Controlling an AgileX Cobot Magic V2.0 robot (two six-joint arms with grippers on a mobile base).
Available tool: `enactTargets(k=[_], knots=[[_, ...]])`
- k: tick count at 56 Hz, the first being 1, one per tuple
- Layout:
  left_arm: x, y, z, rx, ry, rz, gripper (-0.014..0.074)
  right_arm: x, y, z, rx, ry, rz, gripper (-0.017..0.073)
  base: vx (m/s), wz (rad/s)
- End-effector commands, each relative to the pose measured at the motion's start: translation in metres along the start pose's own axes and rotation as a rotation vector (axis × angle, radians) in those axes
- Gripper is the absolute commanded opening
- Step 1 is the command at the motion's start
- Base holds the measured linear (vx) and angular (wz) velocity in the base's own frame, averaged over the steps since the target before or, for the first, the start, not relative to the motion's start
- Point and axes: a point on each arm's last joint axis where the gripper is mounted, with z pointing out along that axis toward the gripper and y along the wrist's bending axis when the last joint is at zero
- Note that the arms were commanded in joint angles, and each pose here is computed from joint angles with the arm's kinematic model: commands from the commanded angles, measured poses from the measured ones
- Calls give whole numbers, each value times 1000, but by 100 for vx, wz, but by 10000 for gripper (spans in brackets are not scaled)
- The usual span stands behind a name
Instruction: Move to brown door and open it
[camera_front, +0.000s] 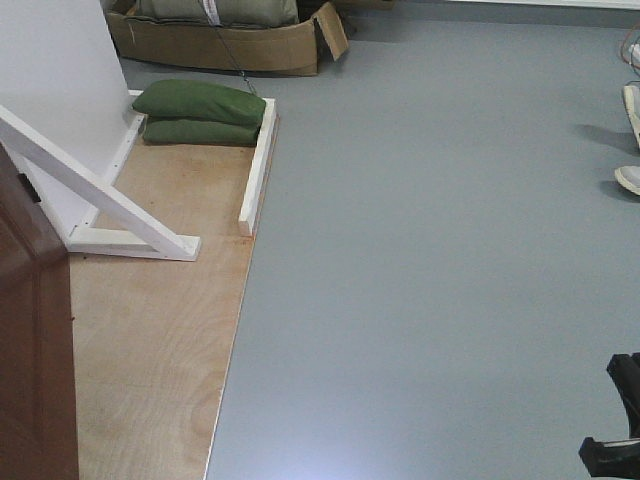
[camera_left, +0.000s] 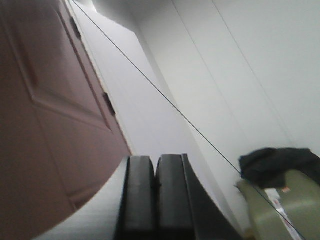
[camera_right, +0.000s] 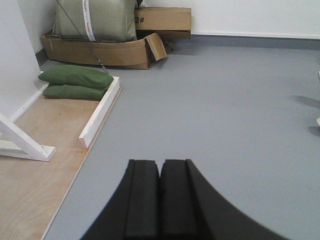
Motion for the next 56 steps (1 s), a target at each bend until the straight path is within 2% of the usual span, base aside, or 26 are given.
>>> enactTargets(k=[1,5,9,14,18,19,21,27,32,36,41,45,49,56], knots=[[-30,12,4,-63,-124,9,-6,-6,0,0,5,-78,-11,0,0,0],[-40,17,6,-89,-168,-49,-6,-6,0,0,5,-80,-11,0,0,0],[-44,20,8,-118,-220,-135,-6,-6,0,0,5,-83,-11,0,0,0],[-45,27,11,-179,-285,-293,-6,-6,0,0,5,-82,-11,0,0,0],[-44,35,13,-258,-323,-435,-6,-6,0,0,5,-82,-11,0,0,0],[-43,37,13,-274,-327,-457,-6,-6,0,0,5,-82,-11,0,0,0],[-41,42,13,-325,-332,-516,-6,-6,0,0,5,-82,-11,0,0,0],[-34,55,9,-489,-335,-637,-6,-6,0,0,5,-82,-11,0,0,0],[-24,67,2,-661,-331,-752,-6,-6,0,0,5,-82,-11,0,0,0],[-17,74,-5,-792,-334,-825,-6,-6,0,0,5,-82,-11,0,0,0],[-11,78,-11,-891,-312,-868,-6,-6,0,0,5,-82,-11,0,0,0],[-7,78,-12,-914,-272,-858,-6,-6,0,0,5,-82,-11,0,0,0],[-5,78,-11,-929,-223,-822,-6,-6,0,0,5,-82,-11,0,0,0],[2,79,-10,-1000,-183,-831,-6,-6,0,0,5,-82,-11,0,0,0]])
